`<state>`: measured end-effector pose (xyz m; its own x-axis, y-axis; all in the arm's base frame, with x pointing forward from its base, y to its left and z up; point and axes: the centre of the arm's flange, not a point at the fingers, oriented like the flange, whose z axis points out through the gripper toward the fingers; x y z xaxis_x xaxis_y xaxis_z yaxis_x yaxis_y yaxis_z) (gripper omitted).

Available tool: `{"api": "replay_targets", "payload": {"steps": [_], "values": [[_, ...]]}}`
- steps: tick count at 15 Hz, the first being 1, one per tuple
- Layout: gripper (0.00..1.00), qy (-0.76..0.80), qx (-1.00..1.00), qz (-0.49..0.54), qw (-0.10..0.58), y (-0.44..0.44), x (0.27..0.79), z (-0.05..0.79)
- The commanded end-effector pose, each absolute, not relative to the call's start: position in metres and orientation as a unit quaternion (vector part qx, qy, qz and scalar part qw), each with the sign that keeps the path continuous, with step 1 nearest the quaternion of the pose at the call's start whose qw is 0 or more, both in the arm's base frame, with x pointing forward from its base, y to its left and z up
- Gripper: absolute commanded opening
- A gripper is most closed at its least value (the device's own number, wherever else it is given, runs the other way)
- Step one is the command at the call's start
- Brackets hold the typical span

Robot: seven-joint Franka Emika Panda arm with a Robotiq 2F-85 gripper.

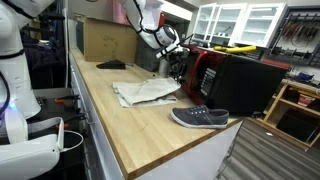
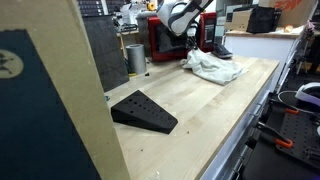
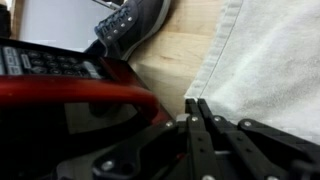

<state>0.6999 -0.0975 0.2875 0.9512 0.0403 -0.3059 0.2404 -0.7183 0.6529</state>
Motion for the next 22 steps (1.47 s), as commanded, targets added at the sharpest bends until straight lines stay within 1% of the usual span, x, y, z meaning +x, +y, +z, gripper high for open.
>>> {"api": "replay_targets", "payload": {"steps": [1,2,3,6,10,12,15,19,22], "values": [[0.29,0.108,0.905,-0.104,0.399,-0.126,0.679,0.302],[0.29,0.111,0.903,-0.098,0.402,-0.127,0.678,0.303],[0.35,0.112,0.905,-0.091,0.401,-0.127,0.677,0.304],[0.57,0.107,0.923,-0.077,0.363,-0.117,0.672,0.314],[0.88,0.099,0.948,-0.075,0.293,-0.105,0.665,0.334],[1.0,0.111,0.958,-0.076,0.254,-0.101,0.66,0.348],[1.0,0.127,0.962,-0.097,0.222,-0.1,0.651,0.352],[1.0,0.127,0.959,-0.159,0.199,-0.122,0.626,0.341],[1.0,0.127,0.961,-0.187,0.161,-0.14,0.603,0.337]]}}
